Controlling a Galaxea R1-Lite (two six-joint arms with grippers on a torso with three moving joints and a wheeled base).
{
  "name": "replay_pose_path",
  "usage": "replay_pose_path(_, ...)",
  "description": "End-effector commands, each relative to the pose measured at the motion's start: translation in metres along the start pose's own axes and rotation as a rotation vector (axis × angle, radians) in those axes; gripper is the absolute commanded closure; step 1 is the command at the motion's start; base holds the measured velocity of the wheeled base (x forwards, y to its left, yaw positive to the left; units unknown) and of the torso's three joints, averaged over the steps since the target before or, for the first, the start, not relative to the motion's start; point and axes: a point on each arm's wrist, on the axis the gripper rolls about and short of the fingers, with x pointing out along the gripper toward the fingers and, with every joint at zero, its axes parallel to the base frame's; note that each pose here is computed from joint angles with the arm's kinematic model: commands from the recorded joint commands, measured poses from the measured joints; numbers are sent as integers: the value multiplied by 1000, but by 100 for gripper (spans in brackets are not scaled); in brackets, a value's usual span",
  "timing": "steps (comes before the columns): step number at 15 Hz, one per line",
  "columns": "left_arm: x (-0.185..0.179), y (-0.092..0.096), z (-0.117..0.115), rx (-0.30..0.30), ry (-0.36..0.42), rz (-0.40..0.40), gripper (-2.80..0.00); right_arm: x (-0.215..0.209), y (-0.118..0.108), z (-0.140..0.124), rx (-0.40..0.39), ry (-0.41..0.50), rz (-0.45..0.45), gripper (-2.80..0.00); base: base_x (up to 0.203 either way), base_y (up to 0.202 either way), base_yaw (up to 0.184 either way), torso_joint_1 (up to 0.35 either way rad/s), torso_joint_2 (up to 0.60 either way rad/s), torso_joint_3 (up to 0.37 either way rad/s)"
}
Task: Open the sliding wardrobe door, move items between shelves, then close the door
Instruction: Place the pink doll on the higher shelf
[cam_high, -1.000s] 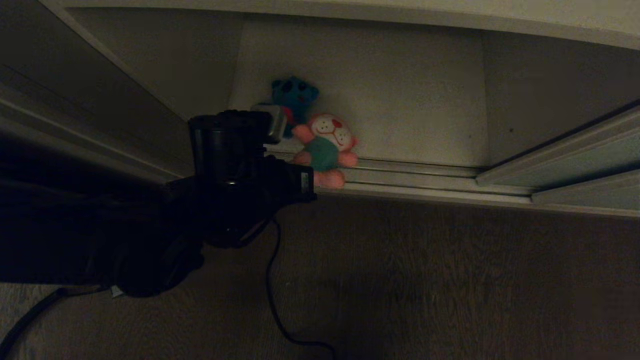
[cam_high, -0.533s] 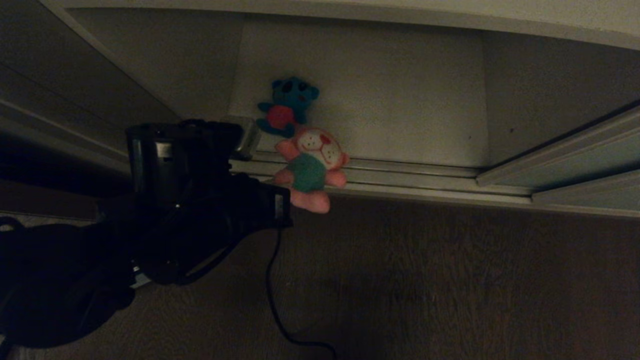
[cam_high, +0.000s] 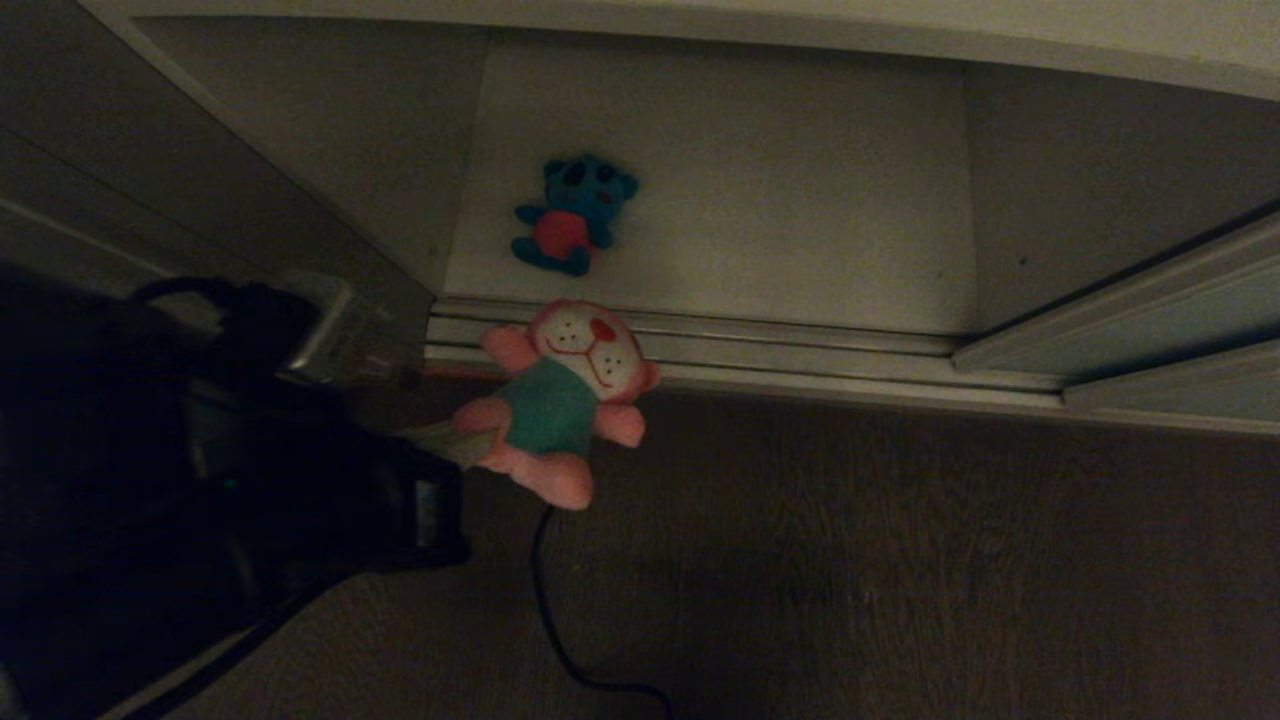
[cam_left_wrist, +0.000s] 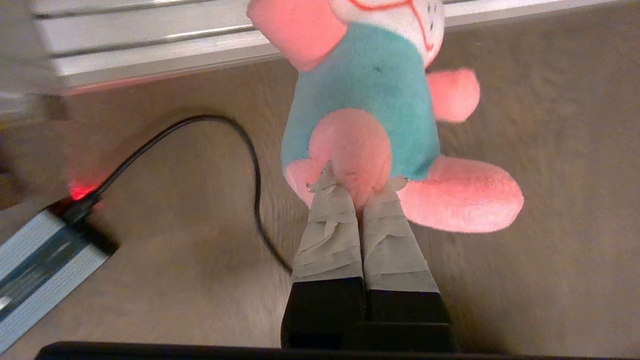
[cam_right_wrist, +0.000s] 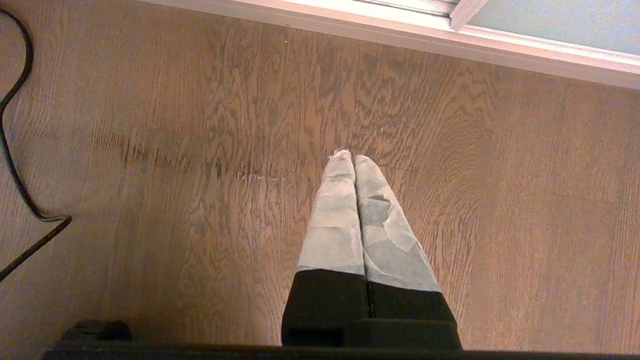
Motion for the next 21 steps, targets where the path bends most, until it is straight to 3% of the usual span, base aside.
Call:
replay_pose_path(1,-73,18,3,-16,-71,-21,0,0,0,-1,-1,4,1,0,0,0,0,0,0,0)
replay_pose_path(4,-122,33,-20,10,9,-21,0,0,0,-1,-1,4,1,0,0,0,0,0,0,0)
replay_pose_path(7,-143,40,-19,1,-36,-18,0,0,0,-1,-1,4,1,0,0,0,0,0,0,0)
replay_pose_path(12,-148,40,-11,-3,-72,-41,0,0,0,-1,-1,4,1,0,0,0,0,1,1,103)
replay_pose_path(16,-148,38,-4,-2,-84,-148,0,0,0,-1,-1,4,1,0,0,0,0,1,3,191)
replay_pose_path(21,-144,38,2,-9,-83,-131,0,0,0,-1,-1,4,1,0,0,0,0,5,4,201)
